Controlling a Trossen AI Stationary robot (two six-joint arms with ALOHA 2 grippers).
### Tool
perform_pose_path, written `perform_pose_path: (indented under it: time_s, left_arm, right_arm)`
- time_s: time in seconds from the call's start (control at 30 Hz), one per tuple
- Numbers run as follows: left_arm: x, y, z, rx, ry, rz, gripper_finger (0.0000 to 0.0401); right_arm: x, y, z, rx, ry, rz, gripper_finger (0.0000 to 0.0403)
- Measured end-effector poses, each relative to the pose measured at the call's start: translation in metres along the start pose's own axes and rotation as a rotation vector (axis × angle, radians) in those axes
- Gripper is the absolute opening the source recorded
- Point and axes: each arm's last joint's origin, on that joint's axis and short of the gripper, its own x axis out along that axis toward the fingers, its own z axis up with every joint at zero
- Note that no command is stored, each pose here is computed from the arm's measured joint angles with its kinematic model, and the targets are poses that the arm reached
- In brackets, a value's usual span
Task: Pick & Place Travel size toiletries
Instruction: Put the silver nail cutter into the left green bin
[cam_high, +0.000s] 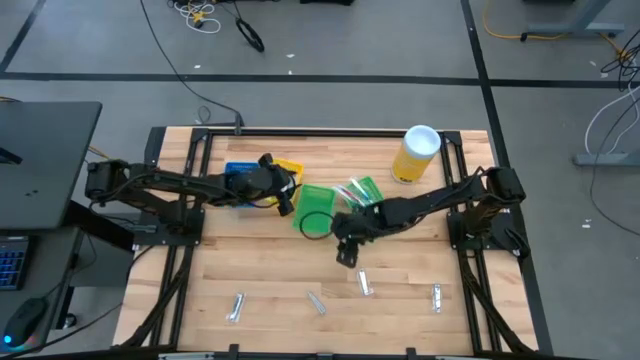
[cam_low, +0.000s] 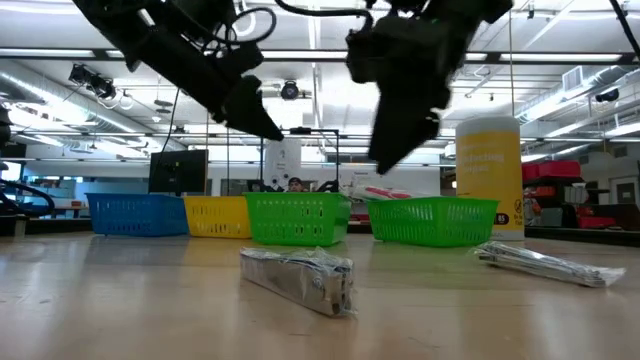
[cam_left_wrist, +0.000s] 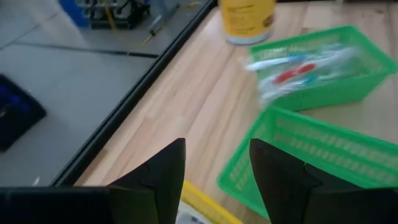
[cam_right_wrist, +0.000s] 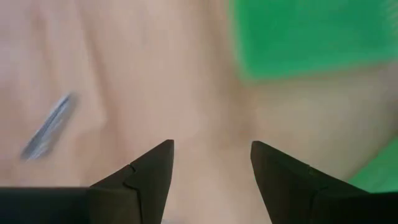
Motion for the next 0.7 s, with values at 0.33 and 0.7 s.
perform_pose_path:
  time_s: [0.33,0.7]
  left_arm:
    - [-0.005,-0.007,0.002,-0.016,-0.014,-0.01,0.0185]
    - [-0.005,-0.006,0.002,-0.045,-0.017,0.012,0.0185]
  right_arm:
    - [-0.006,0.042,-0.04,0.248,0.187,0.043,0.0225]
    - [0.006,0.07,-0.071,0.368,0.215,-0.06,0.0225]
